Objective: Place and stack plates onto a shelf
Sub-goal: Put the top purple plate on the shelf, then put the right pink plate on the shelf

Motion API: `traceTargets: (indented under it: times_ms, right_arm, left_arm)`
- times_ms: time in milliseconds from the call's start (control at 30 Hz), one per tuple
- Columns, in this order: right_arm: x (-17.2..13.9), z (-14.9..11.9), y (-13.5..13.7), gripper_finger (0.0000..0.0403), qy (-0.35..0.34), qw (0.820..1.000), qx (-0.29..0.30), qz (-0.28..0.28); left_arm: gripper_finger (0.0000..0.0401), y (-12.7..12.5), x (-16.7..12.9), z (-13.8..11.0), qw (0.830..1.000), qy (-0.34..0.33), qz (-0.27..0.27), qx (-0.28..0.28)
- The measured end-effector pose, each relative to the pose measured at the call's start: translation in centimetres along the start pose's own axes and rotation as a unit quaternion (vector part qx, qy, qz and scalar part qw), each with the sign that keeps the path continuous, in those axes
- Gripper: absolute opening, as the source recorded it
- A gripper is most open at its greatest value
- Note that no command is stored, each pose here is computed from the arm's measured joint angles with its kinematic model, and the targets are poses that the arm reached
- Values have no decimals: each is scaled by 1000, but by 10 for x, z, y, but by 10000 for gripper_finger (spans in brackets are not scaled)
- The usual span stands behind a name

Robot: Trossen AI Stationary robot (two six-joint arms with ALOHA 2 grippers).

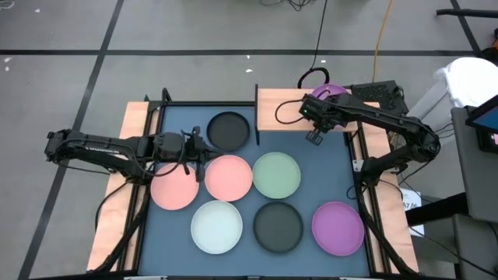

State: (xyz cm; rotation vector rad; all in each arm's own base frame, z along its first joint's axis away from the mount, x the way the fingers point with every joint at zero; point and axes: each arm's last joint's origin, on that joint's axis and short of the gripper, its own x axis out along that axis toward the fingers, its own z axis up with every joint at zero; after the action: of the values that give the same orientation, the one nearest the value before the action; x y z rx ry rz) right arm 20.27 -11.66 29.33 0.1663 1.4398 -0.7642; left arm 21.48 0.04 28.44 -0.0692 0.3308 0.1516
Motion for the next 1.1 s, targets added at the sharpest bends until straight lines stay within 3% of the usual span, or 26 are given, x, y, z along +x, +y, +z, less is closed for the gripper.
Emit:
traceTargets:
  times_ms: [600, 967, 1100]
  right_arm:
    - [0, -2, 0, 5, 9, 1000, 4, -1]
    - [-1, -1, 0, 115, -1, 1000, 21, -4]
    - [-14, -5, 4, 141, -52, 998, 37, -4]
  left_arm:
    - [3, 0, 0, 0, 1000, 0, 0, 0]
    - [3, 0, 0, 0, 1000, 0, 0, 0]
    - [3, 0, 0, 0, 1000, 1, 0, 0]
